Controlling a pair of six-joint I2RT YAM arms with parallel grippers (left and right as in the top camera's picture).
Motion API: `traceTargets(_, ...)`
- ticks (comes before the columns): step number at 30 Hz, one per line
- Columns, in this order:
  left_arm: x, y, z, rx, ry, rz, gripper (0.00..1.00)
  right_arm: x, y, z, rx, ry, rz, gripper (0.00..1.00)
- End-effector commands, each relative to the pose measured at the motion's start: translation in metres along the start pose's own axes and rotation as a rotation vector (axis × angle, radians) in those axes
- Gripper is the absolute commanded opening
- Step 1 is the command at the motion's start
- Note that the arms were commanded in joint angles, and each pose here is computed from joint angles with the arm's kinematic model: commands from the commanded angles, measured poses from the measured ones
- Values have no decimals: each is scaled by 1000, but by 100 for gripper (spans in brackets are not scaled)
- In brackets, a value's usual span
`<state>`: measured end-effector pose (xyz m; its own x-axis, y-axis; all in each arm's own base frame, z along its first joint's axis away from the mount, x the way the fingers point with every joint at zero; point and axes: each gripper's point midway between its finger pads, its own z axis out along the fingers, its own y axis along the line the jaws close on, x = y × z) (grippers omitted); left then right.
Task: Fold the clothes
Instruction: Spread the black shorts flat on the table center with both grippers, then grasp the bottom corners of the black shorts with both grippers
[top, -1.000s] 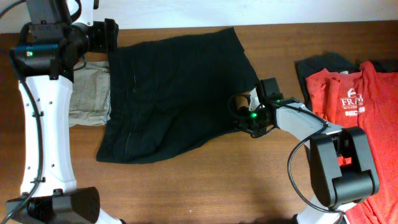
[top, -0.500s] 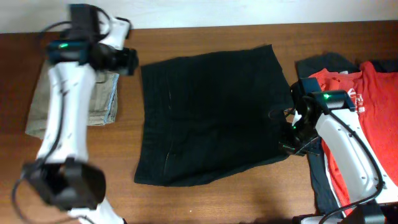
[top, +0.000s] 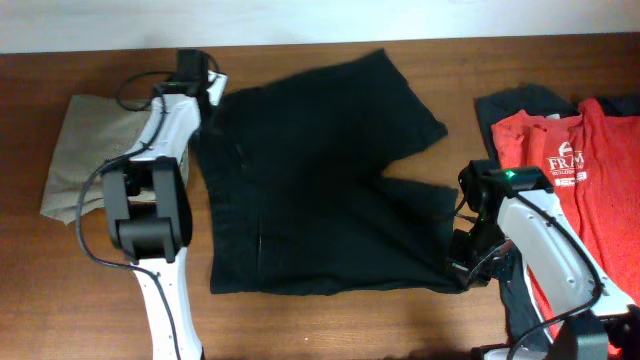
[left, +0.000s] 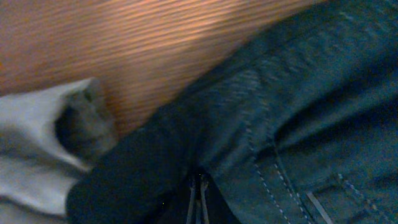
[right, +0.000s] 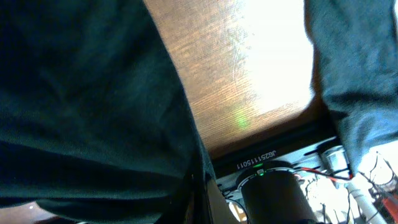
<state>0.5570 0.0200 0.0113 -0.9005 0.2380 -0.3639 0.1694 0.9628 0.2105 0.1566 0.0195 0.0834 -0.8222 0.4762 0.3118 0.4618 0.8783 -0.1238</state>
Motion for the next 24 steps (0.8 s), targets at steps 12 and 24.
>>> traceTargets(12, -6, 40, -285, 47, -204, -199, 96, -118, 65, -59, -283, -487, 16, 71)
traceTargets(24, 160, -26, -242, 250, 505, -191, 85, -216, 75, 9, -398, -458, -191, 37)
